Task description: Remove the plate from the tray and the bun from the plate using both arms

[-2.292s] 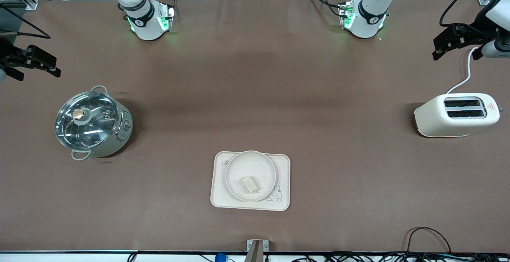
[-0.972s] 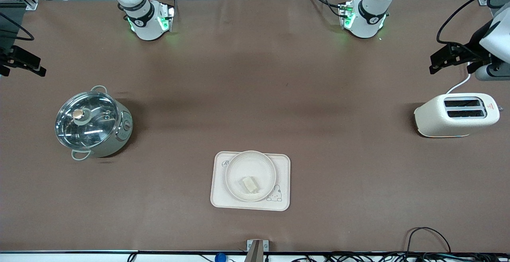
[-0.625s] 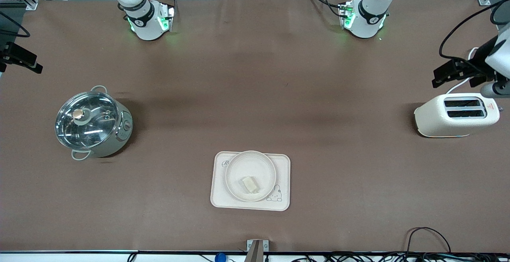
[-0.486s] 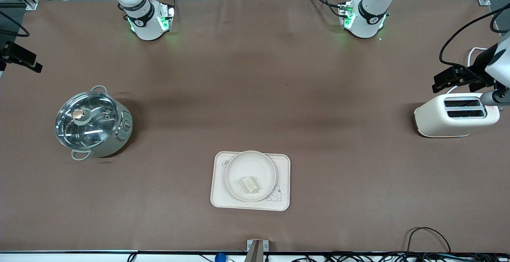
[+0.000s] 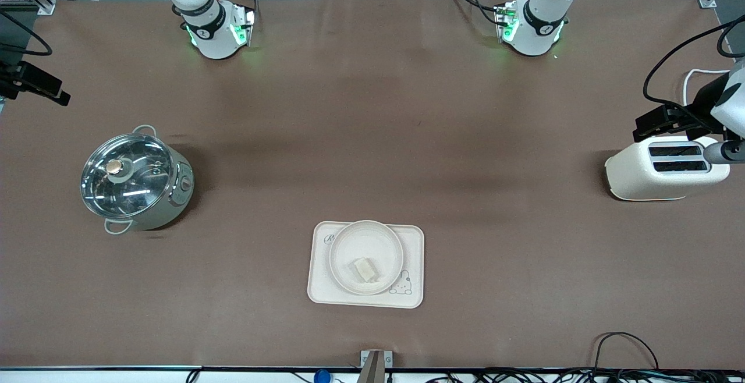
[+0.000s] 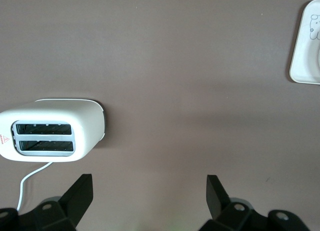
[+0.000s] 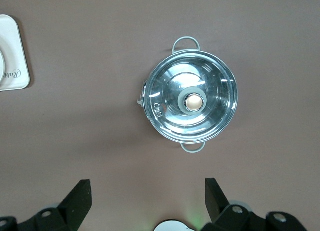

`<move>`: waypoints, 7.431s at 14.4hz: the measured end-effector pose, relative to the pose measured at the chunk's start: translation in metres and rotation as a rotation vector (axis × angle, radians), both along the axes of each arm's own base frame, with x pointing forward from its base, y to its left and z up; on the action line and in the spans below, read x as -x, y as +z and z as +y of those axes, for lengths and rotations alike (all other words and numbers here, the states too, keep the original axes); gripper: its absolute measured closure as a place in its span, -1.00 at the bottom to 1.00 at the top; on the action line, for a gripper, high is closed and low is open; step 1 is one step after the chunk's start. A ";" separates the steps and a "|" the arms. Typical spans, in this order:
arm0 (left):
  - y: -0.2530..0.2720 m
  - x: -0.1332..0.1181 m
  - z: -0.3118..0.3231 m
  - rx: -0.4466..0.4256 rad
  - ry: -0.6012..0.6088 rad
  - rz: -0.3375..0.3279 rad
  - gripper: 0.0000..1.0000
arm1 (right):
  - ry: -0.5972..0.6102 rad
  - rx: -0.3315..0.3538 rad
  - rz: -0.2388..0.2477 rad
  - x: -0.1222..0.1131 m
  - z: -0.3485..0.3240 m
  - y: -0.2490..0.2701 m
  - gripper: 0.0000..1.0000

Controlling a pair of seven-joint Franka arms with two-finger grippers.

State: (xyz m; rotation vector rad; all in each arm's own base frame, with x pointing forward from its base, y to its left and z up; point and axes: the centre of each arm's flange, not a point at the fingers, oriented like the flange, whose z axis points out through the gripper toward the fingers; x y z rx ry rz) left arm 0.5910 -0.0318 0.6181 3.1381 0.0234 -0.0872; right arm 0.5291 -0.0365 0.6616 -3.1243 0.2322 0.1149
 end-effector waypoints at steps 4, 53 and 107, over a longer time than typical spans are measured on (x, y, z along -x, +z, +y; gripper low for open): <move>-0.004 -0.008 0.000 0.003 0.000 -0.026 -1.00 | -0.001 -0.001 0.009 0.001 0.000 -0.001 -1.00; -0.015 -0.028 -0.005 -0.007 -0.012 -0.100 -1.00 | -0.142 -0.267 -0.298 -0.150 0.352 -0.434 -1.00; -0.165 -0.046 -0.152 -0.030 0.119 0.057 -1.00 | -0.050 -0.296 -0.271 0.076 0.371 -0.463 0.40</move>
